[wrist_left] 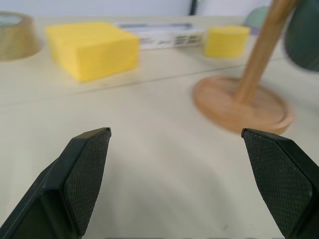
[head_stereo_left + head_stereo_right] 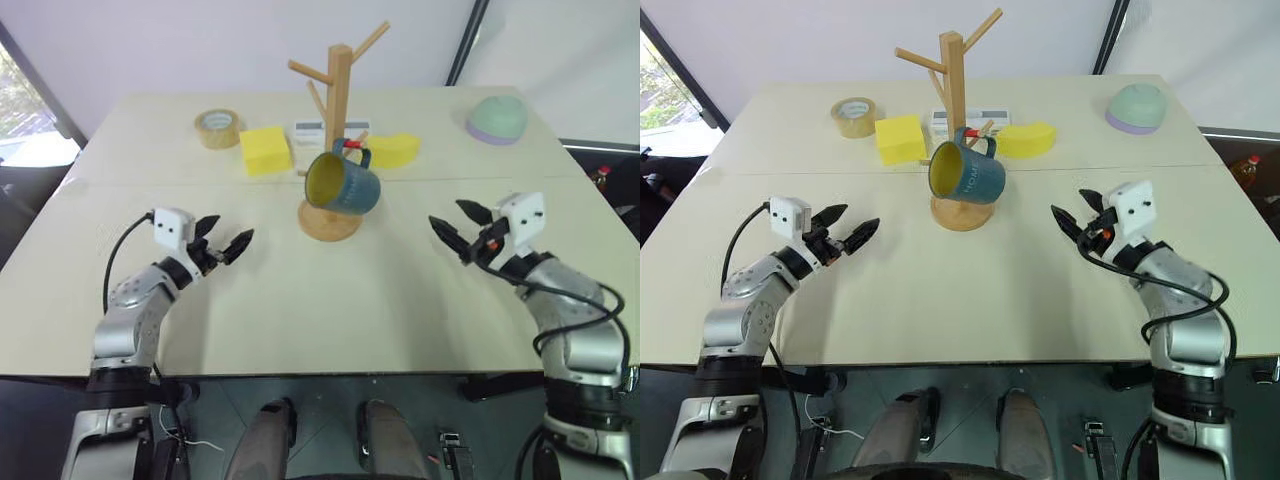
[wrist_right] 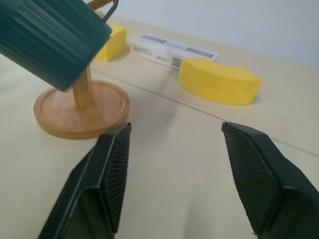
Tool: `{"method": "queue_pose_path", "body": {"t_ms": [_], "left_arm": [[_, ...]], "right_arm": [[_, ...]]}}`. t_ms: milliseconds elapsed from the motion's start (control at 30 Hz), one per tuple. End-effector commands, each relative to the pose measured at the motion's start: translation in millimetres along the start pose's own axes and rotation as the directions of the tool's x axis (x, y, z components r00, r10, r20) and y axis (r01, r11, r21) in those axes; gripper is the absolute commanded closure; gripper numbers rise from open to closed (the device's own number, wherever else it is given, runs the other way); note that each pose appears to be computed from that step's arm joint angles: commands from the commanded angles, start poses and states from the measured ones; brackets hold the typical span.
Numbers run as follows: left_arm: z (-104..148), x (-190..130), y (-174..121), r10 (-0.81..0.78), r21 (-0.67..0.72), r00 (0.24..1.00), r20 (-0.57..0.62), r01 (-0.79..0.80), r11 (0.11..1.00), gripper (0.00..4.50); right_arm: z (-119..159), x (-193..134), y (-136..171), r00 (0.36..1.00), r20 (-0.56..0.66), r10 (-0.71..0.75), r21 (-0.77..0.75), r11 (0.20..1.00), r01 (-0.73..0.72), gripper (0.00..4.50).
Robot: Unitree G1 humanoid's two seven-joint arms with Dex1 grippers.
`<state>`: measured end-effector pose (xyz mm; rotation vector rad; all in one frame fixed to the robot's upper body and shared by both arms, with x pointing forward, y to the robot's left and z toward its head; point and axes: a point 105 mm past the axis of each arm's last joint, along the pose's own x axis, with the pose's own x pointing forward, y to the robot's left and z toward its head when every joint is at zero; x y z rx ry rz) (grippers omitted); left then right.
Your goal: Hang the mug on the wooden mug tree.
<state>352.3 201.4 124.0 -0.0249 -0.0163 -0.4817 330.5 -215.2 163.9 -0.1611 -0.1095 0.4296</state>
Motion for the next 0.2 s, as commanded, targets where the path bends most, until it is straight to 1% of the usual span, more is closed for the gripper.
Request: {"method": "queue_pose_path", "body": {"t_ms": [33, 200], "left_arm": [[2.1, -8.8, 10.6, 0.077, 0.021, 0.997, 0.032, -0.078, 0.997, 0.00], [-1.1, -16.4, 13.3, 0.116, 0.019, 0.993, 0.034, -0.117, 0.993, 0.00]], "right_arm": [[-6.6, -5.6, -6.8, 0.998, 0.046, -0.049, 0.043, 0.998, 0.047, 1.53], [-18.7, -4.6, -5.4, 0.999, 0.024, -0.037, 0.056, 0.998, 0.035, 1.53]]}}
